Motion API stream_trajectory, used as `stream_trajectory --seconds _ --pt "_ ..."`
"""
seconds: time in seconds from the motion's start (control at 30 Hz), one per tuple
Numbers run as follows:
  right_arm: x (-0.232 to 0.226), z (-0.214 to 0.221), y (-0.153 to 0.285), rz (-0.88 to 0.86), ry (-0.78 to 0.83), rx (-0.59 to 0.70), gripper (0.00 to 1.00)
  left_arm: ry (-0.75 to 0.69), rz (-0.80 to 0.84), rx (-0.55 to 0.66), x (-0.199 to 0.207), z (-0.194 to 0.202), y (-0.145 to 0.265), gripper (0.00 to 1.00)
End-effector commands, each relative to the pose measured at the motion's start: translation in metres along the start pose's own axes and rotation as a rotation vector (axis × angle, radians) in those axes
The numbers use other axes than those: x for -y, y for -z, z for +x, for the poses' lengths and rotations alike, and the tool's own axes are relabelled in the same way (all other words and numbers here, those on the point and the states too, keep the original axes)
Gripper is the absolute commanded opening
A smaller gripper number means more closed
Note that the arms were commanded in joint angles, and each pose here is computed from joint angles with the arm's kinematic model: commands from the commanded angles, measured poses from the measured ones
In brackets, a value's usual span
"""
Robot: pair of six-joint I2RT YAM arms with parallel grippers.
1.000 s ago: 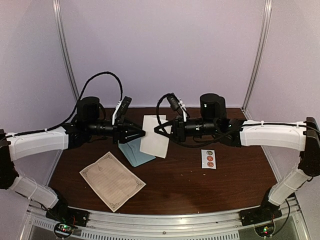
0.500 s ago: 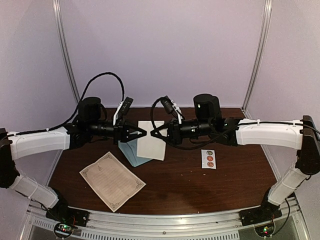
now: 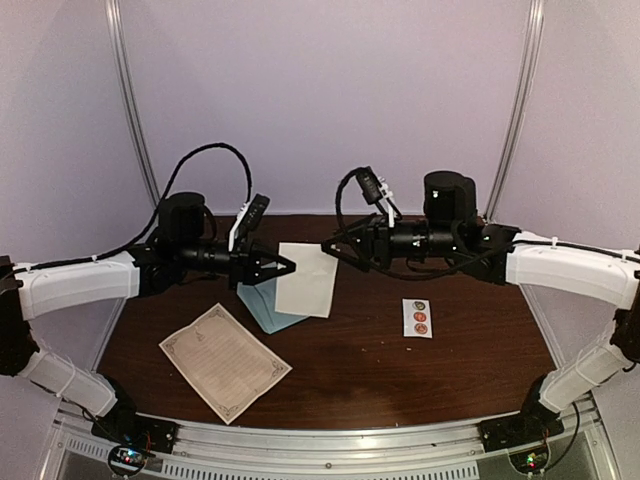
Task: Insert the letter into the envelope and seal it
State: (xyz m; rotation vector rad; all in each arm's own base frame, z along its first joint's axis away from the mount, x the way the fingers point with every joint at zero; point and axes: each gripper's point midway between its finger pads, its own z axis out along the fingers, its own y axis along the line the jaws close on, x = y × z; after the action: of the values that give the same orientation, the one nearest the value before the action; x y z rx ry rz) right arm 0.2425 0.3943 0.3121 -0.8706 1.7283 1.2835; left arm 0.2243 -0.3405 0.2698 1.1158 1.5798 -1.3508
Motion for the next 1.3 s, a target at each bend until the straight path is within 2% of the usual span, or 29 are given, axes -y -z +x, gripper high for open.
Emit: stream_trajectory --seconds 0.0,0.1,0.3,0.43,0.63,0.73,0.87,0.93,1.2,1.27 --pt "0.01 -0.012 0.024 0.077 0.04 0.013 0.82 -0.098 0.042 -0.027 0.018 -0.008 -0.009 0.0" --pt "0.007 -0.006 0.027 0.071 0.062 -0.067 0.89 -0.106 0.082 -0.077 0.027 0.002 -0.02 0.0" --pt "-0.016 0.014 0.017 -0.013 0.102 -0.236 0.91 -0.096 0.181 -0.142 0.046 0.02 -0.037 0.0" --pt "-0.044 0.033 0.01 -0.158 0.084 -0.307 0.91 -0.081 0.21 -0.185 0.051 0.03 -0.043 0.0" --pt "-0.041 0.064 0.002 -0.169 0.05 -0.414 0.83 -0.075 0.235 -0.193 0.054 0.033 -0.045 0.0" --pt "-0.042 0.075 0.0 -0.18 0.041 -0.456 0.69 -0.07 0.237 -0.2 0.054 0.034 -0.046 0.0" --pt "-0.036 0.076 -0.002 -0.141 0.053 -0.458 0.37 -0.069 0.23 -0.205 0.052 0.035 -0.047 0.0" --pt "-0.037 0.073 -0.001 -0.137 0.06 -0.447 0.27 -0.067 0.229 -0.207 0.052 0.036 -0.047 0.0" --pt "-0.036 0.072 0.002 -0.118 0.063 -0.454 0.01 -0.068 0.221 -0.208 0.051 0.035 -0.047 0.0" --pt "-0.035 0.073 0.003 -0.113 0.059 -0.46 0.0 -0.069 0.217 -0.207 0.05 0.035 -0.047 0.0"
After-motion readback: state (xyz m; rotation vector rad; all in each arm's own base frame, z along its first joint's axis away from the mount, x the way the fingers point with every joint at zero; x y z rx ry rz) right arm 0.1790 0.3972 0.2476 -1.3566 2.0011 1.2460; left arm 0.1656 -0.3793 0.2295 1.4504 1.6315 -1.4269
